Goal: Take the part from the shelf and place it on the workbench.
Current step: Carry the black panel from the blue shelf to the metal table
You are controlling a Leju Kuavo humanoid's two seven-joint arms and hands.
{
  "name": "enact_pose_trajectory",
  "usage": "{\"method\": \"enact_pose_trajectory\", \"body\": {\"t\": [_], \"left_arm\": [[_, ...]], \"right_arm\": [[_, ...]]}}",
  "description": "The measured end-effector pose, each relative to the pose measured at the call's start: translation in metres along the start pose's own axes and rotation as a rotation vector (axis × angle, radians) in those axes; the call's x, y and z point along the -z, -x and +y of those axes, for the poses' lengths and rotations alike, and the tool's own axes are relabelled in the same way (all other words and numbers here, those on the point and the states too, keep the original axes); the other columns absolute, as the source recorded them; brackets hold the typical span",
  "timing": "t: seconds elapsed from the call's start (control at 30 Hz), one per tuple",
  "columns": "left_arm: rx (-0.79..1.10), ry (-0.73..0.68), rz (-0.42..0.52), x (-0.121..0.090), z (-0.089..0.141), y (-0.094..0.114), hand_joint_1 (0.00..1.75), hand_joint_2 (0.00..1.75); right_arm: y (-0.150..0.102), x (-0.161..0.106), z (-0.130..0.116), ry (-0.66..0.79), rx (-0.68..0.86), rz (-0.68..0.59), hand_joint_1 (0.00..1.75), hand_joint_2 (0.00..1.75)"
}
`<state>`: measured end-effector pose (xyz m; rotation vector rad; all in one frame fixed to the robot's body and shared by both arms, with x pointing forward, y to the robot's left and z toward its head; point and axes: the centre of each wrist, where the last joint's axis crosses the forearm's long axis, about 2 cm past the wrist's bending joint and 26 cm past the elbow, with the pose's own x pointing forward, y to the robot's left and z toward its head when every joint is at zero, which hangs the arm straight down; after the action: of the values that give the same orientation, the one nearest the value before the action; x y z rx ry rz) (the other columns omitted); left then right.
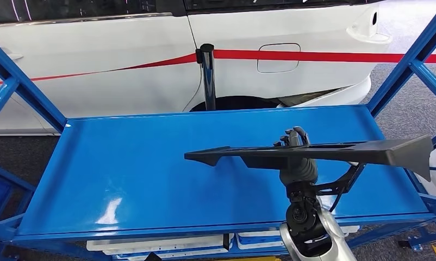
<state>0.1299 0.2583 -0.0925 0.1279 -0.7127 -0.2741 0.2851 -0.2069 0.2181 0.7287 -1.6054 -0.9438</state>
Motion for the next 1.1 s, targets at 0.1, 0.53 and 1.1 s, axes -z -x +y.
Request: {"method": "enact_pose_trajectory", "body": {"t": [0.1, 0.53, 1.1], "left_arm": [[0.002, 0.0, 0.002, 0.0002, 0.0002, -0.0005, 0.0, 1.75], [0.03, 0.003, -0.003, 0.0003, -0.0001, -0.001, 0.0, 1.75], [0.072, -0.015, -0.062, 0.0006, -0.0002, -0.002, 0.0, 1.75]], "right_arm": [[0.0018, 0.0004, -0.0015, 0.005, -0.001, 0.004, 1.75, 1.75], [0.0056, 0.0006, -0.0036, -0.022, 0.018, 0.013, 1.75, 1.75], [0.0062, -0.001, -0.0052, -0.034, 0.017, 0.009, 1.75, 1.75]]}}
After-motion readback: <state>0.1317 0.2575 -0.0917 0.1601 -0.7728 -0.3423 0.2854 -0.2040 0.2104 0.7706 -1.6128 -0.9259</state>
